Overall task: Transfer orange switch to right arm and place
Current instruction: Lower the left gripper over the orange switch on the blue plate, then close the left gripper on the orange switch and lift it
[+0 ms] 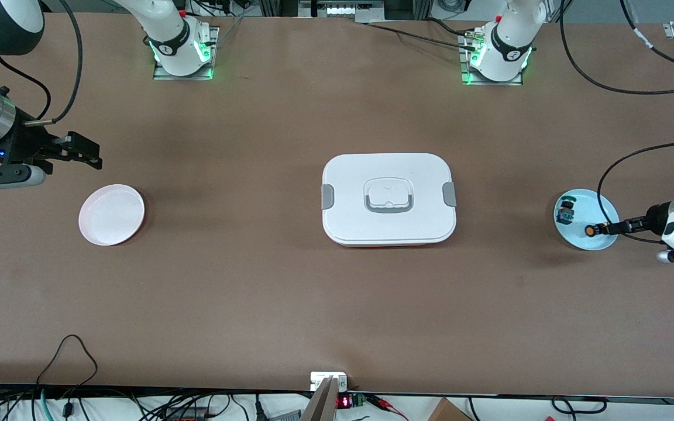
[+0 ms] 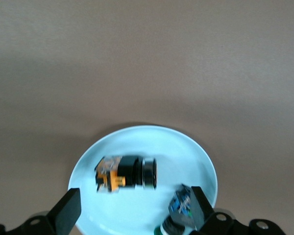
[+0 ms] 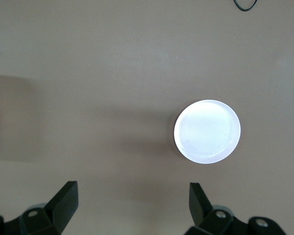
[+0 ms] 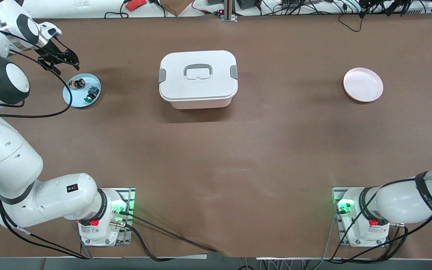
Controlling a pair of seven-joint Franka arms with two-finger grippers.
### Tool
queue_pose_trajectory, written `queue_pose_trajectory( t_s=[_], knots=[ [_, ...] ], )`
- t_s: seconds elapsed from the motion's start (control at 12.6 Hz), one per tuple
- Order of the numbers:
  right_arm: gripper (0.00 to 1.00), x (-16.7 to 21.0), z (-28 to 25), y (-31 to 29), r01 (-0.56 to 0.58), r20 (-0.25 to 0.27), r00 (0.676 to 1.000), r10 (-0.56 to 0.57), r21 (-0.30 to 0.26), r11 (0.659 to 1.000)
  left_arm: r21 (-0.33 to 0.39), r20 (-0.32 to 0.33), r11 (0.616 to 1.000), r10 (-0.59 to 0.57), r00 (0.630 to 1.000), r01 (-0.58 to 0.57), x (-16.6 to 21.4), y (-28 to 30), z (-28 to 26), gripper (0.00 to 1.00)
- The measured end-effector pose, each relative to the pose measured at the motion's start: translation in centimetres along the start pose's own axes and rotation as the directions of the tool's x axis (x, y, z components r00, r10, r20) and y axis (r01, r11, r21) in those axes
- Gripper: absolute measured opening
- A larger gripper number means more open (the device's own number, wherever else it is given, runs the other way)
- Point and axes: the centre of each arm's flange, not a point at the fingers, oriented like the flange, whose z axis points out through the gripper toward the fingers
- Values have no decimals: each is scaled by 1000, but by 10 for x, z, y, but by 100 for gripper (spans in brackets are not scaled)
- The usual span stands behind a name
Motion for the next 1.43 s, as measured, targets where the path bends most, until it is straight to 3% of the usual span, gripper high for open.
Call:
queue_pose_trajectory(
  t_s=[1.43],
  knots=[
    [100, 0, 0, -1, 1, 0, 1000, -1, 0, 1000, -17, -29, 1000, 19, 999, -19, -16, -21, 57, 97]
  ],
)
